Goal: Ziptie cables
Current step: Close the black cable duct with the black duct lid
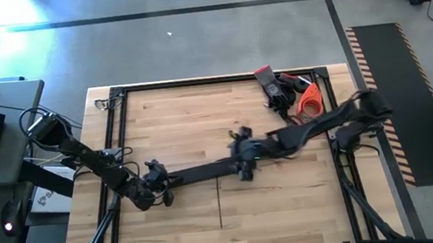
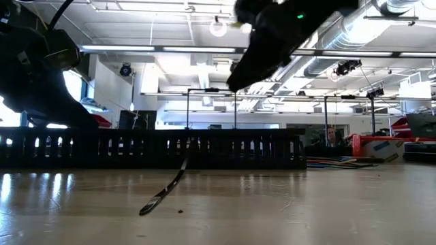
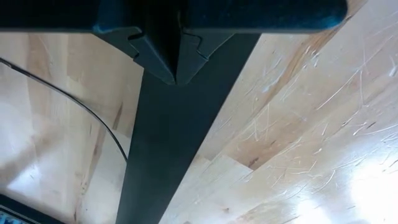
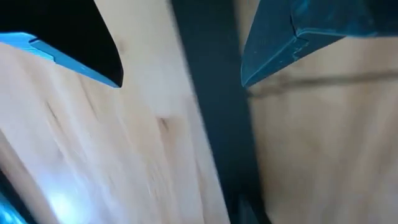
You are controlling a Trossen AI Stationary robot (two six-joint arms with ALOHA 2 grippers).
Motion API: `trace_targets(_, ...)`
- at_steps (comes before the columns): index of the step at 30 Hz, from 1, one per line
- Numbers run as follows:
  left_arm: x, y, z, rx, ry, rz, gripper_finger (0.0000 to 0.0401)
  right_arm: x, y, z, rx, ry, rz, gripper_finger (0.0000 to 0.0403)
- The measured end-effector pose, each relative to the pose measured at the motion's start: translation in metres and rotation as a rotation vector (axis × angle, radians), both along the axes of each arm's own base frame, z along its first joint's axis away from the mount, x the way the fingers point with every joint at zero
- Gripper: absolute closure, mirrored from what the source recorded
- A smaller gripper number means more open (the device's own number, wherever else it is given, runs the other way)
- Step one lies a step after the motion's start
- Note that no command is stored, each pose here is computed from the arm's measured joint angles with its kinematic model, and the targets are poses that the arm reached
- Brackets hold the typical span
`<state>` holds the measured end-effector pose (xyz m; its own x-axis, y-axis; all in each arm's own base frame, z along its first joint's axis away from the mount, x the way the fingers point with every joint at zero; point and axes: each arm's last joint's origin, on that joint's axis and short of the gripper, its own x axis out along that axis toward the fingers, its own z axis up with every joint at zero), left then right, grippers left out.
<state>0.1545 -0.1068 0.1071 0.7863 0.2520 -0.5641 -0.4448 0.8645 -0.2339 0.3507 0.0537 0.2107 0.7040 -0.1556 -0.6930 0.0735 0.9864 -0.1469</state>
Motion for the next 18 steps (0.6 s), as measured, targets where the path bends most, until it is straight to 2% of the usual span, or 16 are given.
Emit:
trace_targets(5, 0.0, 0.0, 0.0, 0.006, 0.001, -0.002, 0.0401, -0.027, 0.009, 0.004, 0.114, -0.284, -0.02, 0.0096)
trace_targets(7, 0.0, 0.0, 0.0, 0.005, 0.0, -0.002, 0.0401, -0.031, 0.012, -0.001, 0.134, -0.329, -0.044, 0.0108)
trace_targets(11, 0.0, 0.0, 0.0, 0.004, -0.001, -0.002, 0.0401, -0.041, 0.014, -0.031, 0.178, -0.277, -0.114, 0.016)
trace_targets(14, 0.0, 0.0, 0.0, 0.002, -0.002, -0.003, 0.0401, -0.057, 0.009, -0.078, 0.222, -0.145, -0.229, 0.0215)
trace_targets(16, 0.0, 0.0, 0.0, 0.0, -0.003, -0.003, 0.0401, -0.062, 0.007, -0.093, 0.253, -0.134, -0.29, 0.0252)
trace_targets(18, 0.0, 0.0, 0.0, 0.0, -0.004, -0.004, 0.0401, -0.064, 0.006, -0.097, 0.264, -0.145, -0.322, 0.0285)
